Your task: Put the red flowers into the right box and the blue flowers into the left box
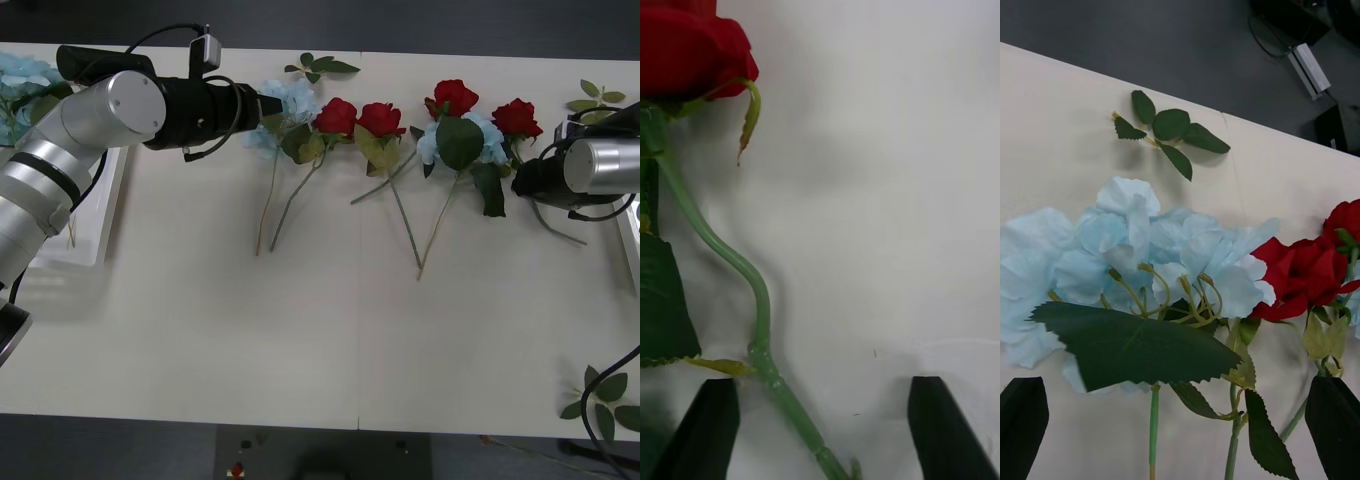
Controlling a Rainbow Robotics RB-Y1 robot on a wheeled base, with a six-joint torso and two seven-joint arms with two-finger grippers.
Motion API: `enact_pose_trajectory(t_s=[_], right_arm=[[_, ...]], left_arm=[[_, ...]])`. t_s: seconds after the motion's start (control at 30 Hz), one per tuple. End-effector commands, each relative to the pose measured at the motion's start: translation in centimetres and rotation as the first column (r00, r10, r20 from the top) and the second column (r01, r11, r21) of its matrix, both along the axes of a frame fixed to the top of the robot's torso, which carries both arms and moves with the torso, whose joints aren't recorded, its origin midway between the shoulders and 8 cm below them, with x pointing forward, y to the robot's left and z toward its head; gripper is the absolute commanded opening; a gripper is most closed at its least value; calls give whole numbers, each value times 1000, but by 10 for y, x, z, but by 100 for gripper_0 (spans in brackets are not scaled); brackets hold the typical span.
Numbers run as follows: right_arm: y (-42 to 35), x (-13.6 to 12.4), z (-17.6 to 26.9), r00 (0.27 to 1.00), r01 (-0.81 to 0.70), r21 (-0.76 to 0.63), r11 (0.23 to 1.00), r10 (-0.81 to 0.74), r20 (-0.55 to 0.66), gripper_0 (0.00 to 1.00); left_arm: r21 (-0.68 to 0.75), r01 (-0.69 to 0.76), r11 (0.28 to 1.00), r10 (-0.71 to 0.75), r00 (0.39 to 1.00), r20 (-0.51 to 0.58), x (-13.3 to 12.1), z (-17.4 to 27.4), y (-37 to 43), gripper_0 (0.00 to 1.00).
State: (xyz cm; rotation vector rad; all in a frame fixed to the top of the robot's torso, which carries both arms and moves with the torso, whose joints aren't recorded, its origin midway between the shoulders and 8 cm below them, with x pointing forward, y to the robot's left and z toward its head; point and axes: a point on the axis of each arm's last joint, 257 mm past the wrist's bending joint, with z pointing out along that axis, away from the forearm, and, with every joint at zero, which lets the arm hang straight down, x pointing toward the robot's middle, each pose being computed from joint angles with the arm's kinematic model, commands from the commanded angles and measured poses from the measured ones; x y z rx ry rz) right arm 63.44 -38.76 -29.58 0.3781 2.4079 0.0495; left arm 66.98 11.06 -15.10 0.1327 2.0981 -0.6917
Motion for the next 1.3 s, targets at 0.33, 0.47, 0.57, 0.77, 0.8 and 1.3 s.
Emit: enact_pose_trajectory(t_s=[0.33, 0.47, 0.57, 0.77, 0.8, 1.3], right_arm=[[-26, -26, -33, 994, -73, -167, 983, 59, -88, 0], [-30, -26, -27, 994, -73, -166, 984, 58, -92, 0], [-28, -23, -17, 994, -82, -161, 983, 69, -87, 0], [-30, -23, 8, 994, -78, -120, 990, 67, -89, 0], [-30, -23, 18, 994, -78, -104, 992, 69, -87, 0], [-29, -43, 175, 982, -132, -19, 991, 129, -139, 0]], left_arm=[[233, 62, 970, -42, 995, -89, -2, -24, 13, 100], [254, 76, 964, -41, 989, -139, -10, -32, 19, 100], [276, 85, 957, -43, 987, -155, -14, -38, 20, 100], [300, 103, 948, -55, 985, -165, -17, -44, 10, 100], [299, 105, 949, -58, 985, -164, -17, -42, 7, 100], [304, 71, 950, -36, 992, -117, 3, -45, -34, 100]])
